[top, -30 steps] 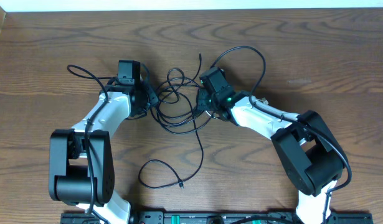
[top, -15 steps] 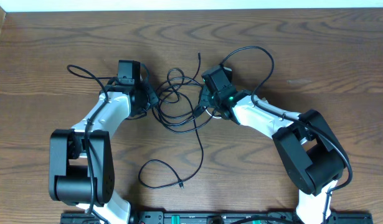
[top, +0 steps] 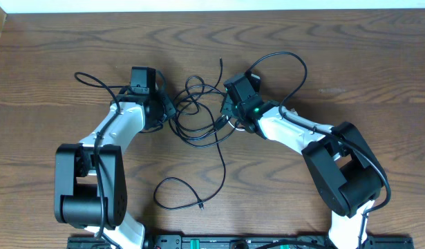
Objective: Untangle cables
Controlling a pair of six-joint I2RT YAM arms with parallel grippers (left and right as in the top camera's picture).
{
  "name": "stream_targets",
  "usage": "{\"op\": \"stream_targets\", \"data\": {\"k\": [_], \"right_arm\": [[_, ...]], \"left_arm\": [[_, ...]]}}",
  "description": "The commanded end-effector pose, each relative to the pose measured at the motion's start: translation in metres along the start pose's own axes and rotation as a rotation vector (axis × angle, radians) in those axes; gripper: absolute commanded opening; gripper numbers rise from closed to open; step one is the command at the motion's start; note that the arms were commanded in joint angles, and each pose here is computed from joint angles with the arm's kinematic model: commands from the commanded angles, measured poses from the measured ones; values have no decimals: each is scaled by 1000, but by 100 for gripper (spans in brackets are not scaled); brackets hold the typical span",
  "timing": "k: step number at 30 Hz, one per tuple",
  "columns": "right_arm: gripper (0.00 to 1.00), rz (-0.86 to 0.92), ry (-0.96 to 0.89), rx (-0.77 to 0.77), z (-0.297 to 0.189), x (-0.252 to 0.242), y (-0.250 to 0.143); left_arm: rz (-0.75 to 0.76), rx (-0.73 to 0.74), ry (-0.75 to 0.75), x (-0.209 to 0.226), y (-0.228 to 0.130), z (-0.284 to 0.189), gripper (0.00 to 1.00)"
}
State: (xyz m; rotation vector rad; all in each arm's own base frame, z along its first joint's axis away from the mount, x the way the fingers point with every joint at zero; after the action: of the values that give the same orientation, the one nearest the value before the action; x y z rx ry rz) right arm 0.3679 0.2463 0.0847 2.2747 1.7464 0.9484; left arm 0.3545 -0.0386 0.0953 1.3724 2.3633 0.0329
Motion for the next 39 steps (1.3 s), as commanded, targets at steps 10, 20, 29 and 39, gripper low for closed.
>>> {"op": "stream_targets", "data": {"k": [10,20,29,39], "right_arm": [[15,-32,-67,-32,21,-3,-22],[1,-150,57,-27,-5,16,-5],[1,-343,253,-135,-105,46,37],[1,-302,35,-115,-160,-14,61]], "left_arm": [[7,1,11,1,-1,2,33],[7,1,11,1,-1,2,33],[7,0,11,1,-1,2,33],[7,1,11,1,-1,2,33]]}}
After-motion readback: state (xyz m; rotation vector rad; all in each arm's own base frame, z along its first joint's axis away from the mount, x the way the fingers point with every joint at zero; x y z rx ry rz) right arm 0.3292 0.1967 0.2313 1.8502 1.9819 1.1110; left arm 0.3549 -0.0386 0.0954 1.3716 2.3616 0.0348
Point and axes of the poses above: each gripper's point midway between its finger pads, its own z axis out along the fingers, its own x axis along the line the jaws close on, y = z × x, the point moved 8 cm from there along -z, back along the fingers, and after that the axes turned 3 degrees about -z, right-handed, at the moved point
